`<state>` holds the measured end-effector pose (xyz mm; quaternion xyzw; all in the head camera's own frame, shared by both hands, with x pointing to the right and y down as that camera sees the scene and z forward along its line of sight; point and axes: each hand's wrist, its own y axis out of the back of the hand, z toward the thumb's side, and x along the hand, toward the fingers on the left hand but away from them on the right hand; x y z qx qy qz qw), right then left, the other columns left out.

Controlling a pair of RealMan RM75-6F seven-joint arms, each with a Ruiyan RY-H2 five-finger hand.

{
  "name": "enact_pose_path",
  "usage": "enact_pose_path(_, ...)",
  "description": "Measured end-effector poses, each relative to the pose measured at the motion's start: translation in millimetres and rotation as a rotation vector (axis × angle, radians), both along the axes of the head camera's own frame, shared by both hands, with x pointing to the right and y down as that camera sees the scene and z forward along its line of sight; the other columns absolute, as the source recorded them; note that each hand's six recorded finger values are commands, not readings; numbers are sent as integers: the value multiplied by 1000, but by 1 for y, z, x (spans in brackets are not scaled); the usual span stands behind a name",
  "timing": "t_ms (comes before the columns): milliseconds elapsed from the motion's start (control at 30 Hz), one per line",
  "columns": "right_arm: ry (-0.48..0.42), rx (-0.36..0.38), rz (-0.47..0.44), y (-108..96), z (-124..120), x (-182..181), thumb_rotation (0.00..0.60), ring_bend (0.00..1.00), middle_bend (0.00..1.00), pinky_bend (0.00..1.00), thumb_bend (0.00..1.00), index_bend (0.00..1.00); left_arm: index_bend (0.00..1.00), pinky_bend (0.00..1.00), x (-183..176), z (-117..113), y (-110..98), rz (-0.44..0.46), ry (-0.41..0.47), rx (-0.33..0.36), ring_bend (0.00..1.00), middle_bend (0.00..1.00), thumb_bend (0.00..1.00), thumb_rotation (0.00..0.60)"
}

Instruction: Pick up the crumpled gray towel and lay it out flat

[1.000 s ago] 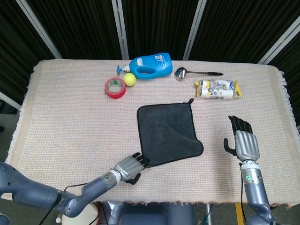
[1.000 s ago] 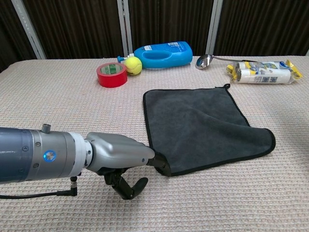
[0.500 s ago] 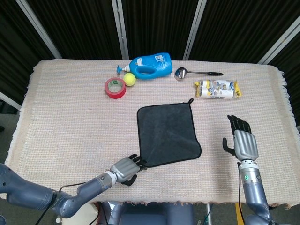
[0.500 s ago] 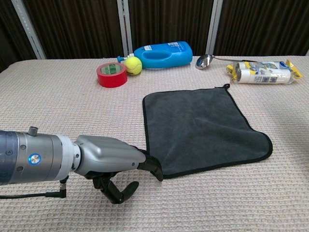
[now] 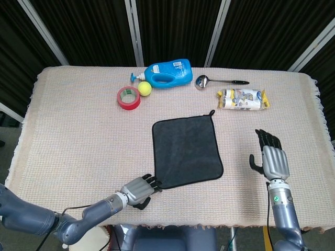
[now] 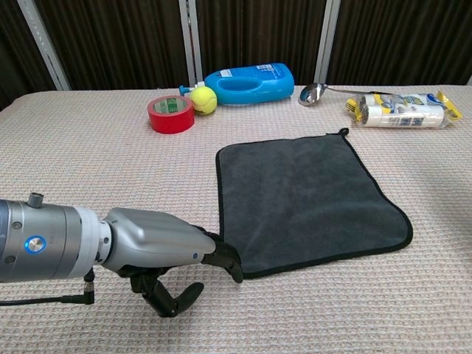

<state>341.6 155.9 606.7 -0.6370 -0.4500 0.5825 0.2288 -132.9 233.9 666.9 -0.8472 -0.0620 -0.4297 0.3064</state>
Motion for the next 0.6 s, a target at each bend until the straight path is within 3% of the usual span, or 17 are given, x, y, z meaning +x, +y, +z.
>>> enact_pose_path(200, -1, 0, -2, 2, 0, 0, 600, 0, 69, 36, 559, 0, 147, 20, -5, 0, 0, 9, -13, -2, 0, 50, 704, 600)
enact_pose_path(433, 1, -1, -5, 3, 0, 0, 600, 0, 68, 36, 559, 0, 21, 20, -6, -3, -7, -24, 3, 16, 0, 1, 522, 600)
enact_pose_path(600, 3, 4, -7, 2, 0, -1, 600, 0, 68, 36, 559, 0, 0, 19, -1, -10, -21, -93, 62, 56, 0, 0, 470, 600)
